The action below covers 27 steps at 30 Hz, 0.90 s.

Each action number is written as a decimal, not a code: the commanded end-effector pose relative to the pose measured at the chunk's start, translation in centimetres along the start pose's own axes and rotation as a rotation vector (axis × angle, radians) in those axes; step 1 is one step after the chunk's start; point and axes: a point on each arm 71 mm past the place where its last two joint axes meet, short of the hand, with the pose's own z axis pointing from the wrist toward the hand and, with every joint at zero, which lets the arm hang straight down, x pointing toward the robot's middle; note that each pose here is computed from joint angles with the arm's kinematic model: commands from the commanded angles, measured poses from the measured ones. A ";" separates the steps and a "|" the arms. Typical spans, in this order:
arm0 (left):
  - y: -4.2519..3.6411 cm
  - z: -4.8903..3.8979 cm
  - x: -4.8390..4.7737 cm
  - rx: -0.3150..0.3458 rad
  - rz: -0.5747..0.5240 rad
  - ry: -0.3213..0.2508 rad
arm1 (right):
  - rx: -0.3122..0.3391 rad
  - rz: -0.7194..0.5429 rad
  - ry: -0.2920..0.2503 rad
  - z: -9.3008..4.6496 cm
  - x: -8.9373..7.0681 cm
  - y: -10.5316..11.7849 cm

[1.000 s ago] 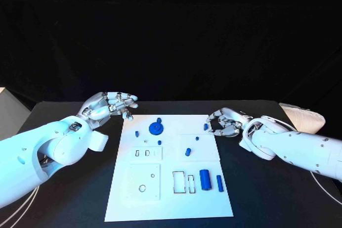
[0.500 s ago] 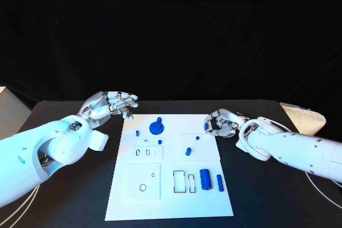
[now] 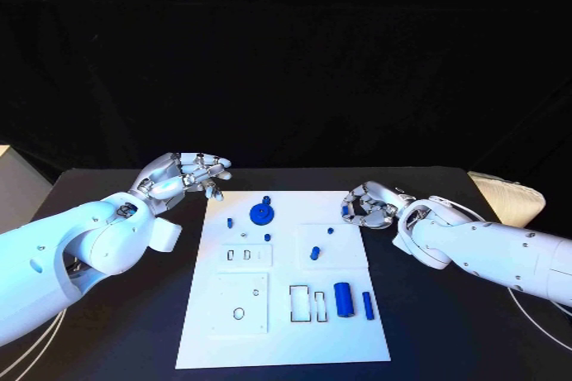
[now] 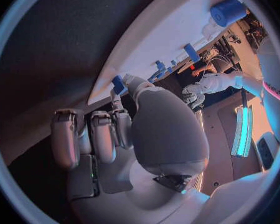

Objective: Assemble the parts on the task board

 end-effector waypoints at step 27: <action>-0.03 0.00 0.13 0.002 -0.002 0.023 | -0.013 -0.001 -0.123 -0.3 -0.6 1.1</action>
